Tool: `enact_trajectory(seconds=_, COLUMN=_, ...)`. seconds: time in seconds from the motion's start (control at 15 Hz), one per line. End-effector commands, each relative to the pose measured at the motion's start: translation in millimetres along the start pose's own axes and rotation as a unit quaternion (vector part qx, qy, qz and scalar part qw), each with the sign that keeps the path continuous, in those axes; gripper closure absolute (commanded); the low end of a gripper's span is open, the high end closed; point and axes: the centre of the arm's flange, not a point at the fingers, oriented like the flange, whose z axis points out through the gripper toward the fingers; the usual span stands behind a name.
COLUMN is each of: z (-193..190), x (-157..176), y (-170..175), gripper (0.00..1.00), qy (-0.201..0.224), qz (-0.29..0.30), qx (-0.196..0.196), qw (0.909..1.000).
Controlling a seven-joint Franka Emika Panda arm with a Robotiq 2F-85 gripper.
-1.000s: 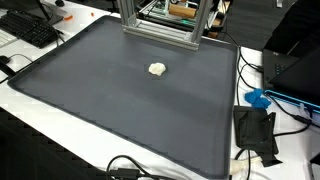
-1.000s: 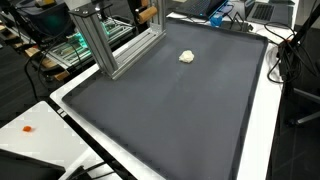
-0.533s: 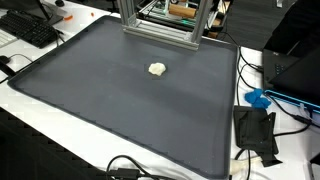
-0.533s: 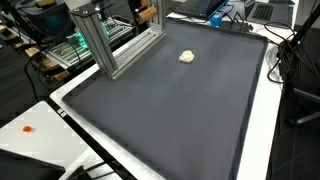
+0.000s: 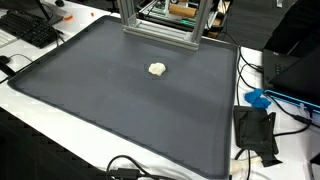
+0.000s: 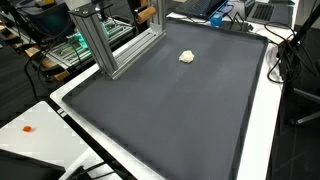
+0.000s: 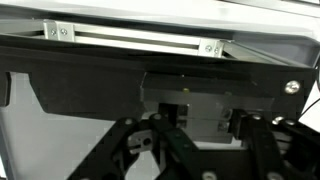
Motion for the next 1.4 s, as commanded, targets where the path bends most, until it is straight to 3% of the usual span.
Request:
enact_trajectory(seconds=0.0, z=1.1, x=-1.8, y=-3.8, gripper=0.71, qy=-0.025, qz=0.011, qx=0.008, qw=0.9996)
enact_trajectory(seconds=0.47, z=-1.0, x=-2.0, y=-5.1, gripper=0.71, qy=-0.043, qz=0.056, qx=0.007, qw=0.9975)
enact_trajectory(seconds=0.53, z=-1.3, x=-1.6, y=-5.1, gripper=0.65, qy=-0.043, qz=0.059, qx=0.008, qw=0.9973)
enact_trajectory(seconds=0.6, z=-2.0, x=-1.1, y=-5.0, gripper=0.33, qy=-0.043, qz=0.060, qx=0.010, qw=0.9972)
enact_trajectory(seconds=0.67, z=-2.6, x=-0.7, y=-4.4, gripper=0.20, qy=-0.044, qz=0.061, qx=0.012, qw=0.9971)
enact_trajectory(seconds=0.87, z=-2.7, x=-0.6, y=-4.2, gripper=0.02, qy=-0.048, qz=0.073, qx=0.014, qw=0.9961)
enact_trajectory(seconds=0.93, z=-3.0, x=-0.4, y=-4.9, gripper=0.05, qy=-0.049, qz=0.075, qx=0.018, qw=0.9958)
enact_trajectory(seconds=1.0, z=-3.8, x=-0.6, y=-5.6, gripper=0.28, qy=-0.050, qz=0.078, qx=0.021, qw=0.9955)
enact_trajectory(seconds=1.13, z=-4.2, x=-0.7, y=-5.2, gripper=0.31, qy=-0.053, qz=0.086, qx=0.022, qw=0.9947)
enact_trajectory(seconds=1.33, z=-6.9, x=0.7, y=-5.2, gripper=0.54, qy=-0.052, qz=0.094, qx=0.021, qw=0.9940)
